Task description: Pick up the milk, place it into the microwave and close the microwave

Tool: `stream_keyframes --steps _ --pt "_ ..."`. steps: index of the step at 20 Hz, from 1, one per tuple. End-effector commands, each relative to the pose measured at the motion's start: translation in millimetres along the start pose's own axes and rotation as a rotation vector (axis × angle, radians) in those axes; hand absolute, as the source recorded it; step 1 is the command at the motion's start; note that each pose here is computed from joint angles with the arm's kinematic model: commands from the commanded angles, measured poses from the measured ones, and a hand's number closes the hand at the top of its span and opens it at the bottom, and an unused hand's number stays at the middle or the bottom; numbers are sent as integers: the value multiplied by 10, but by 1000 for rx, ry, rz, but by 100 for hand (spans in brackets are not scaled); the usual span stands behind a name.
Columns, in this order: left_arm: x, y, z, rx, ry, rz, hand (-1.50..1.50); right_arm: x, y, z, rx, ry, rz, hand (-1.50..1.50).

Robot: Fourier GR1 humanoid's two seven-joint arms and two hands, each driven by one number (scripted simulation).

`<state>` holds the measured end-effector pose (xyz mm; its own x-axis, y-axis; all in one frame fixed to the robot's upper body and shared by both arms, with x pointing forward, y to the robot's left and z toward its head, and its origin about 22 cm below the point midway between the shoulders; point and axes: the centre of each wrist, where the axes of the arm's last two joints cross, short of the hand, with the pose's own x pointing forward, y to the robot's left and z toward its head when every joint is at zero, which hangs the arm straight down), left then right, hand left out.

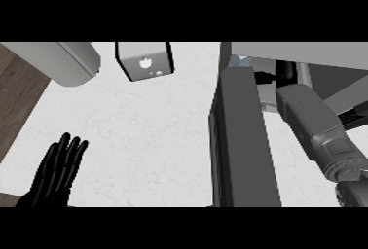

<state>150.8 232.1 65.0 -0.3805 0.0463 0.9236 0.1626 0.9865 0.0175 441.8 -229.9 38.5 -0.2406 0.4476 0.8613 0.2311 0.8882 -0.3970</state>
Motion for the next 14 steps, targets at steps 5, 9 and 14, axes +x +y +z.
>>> stream_keyframes --steps 5,9,14 --pt "-42 -50 23 8 23 -5 -150 -209 -42 171 32 18 -62 -150" --pt "-21 -82 -68 -27 16 4 -150 -186 60 195 27 17 -118 -150" --pt "-129 -210 -124 -48 45 25 -150 -334 190 408 101 1 -206 -150"
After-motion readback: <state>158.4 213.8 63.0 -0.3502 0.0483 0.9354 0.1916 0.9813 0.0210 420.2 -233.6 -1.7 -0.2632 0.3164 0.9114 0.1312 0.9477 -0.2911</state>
